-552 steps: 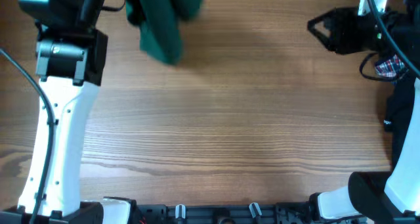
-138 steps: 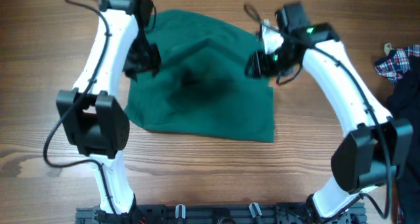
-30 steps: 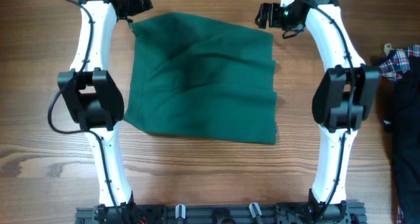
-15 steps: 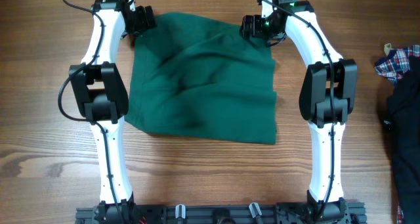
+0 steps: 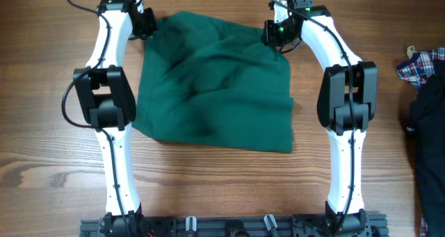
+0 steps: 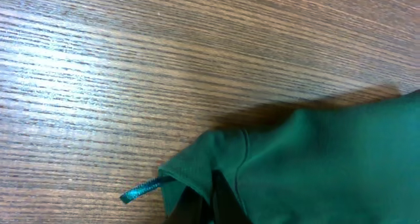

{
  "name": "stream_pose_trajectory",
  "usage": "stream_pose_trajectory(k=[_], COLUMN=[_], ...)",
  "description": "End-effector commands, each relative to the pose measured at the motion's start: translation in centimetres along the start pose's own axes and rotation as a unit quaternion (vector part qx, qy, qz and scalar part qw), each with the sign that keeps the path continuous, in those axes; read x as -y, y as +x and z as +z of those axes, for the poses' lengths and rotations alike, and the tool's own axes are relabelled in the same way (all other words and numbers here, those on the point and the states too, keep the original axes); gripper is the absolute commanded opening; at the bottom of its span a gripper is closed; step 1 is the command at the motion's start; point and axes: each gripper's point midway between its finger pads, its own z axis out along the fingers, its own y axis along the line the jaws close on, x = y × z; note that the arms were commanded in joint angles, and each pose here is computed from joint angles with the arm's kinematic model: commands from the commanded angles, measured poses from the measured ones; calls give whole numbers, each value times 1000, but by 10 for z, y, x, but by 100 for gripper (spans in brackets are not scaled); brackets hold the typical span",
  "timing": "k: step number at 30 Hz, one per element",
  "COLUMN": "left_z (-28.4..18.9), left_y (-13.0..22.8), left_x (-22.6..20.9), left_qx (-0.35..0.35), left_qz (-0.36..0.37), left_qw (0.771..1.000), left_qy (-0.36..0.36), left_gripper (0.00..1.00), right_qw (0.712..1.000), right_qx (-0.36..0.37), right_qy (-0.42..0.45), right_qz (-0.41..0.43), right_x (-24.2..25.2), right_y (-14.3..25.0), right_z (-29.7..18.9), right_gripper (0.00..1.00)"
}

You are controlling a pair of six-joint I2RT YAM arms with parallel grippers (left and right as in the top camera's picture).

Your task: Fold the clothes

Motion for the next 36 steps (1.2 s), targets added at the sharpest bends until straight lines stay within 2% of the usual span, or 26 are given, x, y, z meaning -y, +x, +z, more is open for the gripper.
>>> stream_pose_trajectory(k=[1, 9, 15, 19, 27, 36], left_z=[-36, -95, -125, -151, -170, -186], left_y=[-25, -41, -22, 1, 46, 102], left_x=[16, 27, 27, 40, 32, 20], left_qx=[39, 66, 29, -14, -102, -219], left_qz=[26, 31, 26, 21, 5, -18], left_qw=[999, 997, 999, 998, 994, 976], left_qy=[22, 28, 25, 58, 44, 13], left_gripper=[4, 4, 4, 4, 4, 4], right_qw=[998, 991, 986, 987, 991, 983], right_qx=[19, 53, 63, 51, -67, -173], right_qy=[3, 47, 62, 72, 67, 67], right_qz=[-52, -112, -141, -135, -96, 8], right_x=[-8, -15, -26, -33, -33, -39], right_y=[-17, -38, -42, -32, 30, 86], right_z=[-18, -76, -115, -148, -160, -168], right_gripper=[4, 4, 4, 4, 5, 4])
